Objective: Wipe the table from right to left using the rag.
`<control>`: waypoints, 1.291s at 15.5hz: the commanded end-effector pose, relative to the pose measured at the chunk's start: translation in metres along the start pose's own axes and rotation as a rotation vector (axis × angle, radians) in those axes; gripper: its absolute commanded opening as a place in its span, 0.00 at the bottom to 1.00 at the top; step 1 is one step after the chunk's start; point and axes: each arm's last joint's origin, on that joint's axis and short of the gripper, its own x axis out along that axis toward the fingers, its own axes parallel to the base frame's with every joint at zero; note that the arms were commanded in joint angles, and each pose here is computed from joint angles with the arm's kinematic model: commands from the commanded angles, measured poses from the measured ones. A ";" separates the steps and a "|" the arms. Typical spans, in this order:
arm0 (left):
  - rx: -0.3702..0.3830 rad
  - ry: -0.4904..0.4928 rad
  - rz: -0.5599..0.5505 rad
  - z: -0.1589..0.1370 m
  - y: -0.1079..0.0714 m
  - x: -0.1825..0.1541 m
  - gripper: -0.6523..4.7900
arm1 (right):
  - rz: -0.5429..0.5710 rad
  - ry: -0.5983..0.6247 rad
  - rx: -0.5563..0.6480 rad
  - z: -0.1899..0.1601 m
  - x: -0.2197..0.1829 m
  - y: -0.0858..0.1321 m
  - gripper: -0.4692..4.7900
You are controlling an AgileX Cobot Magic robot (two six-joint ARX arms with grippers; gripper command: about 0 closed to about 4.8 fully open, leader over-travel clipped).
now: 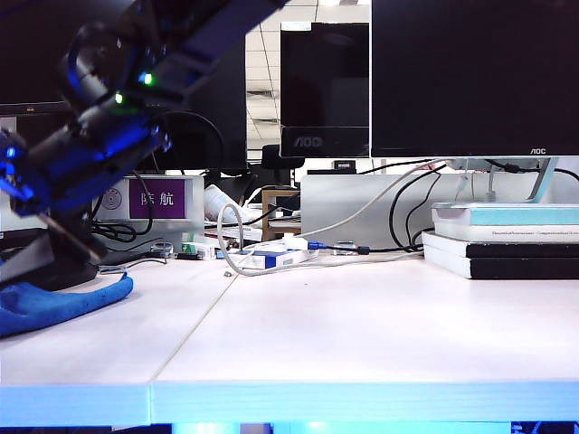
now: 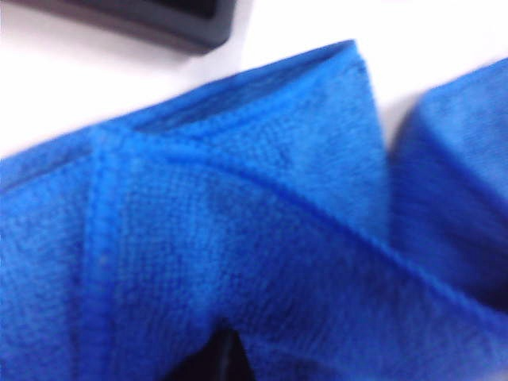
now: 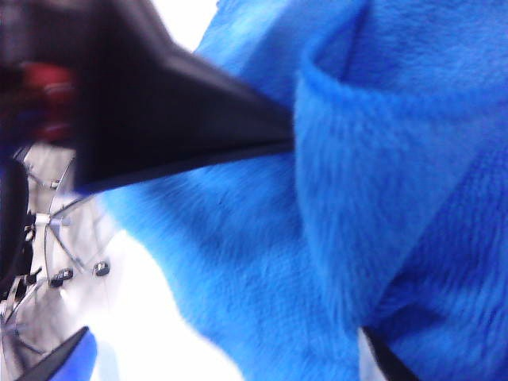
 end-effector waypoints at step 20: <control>0.322 -0.535 0.014 -0.019 -0.107 -0.136 0.11 | -0.248 -0.449 -0.241 0.031 -0.251 0.128 0.08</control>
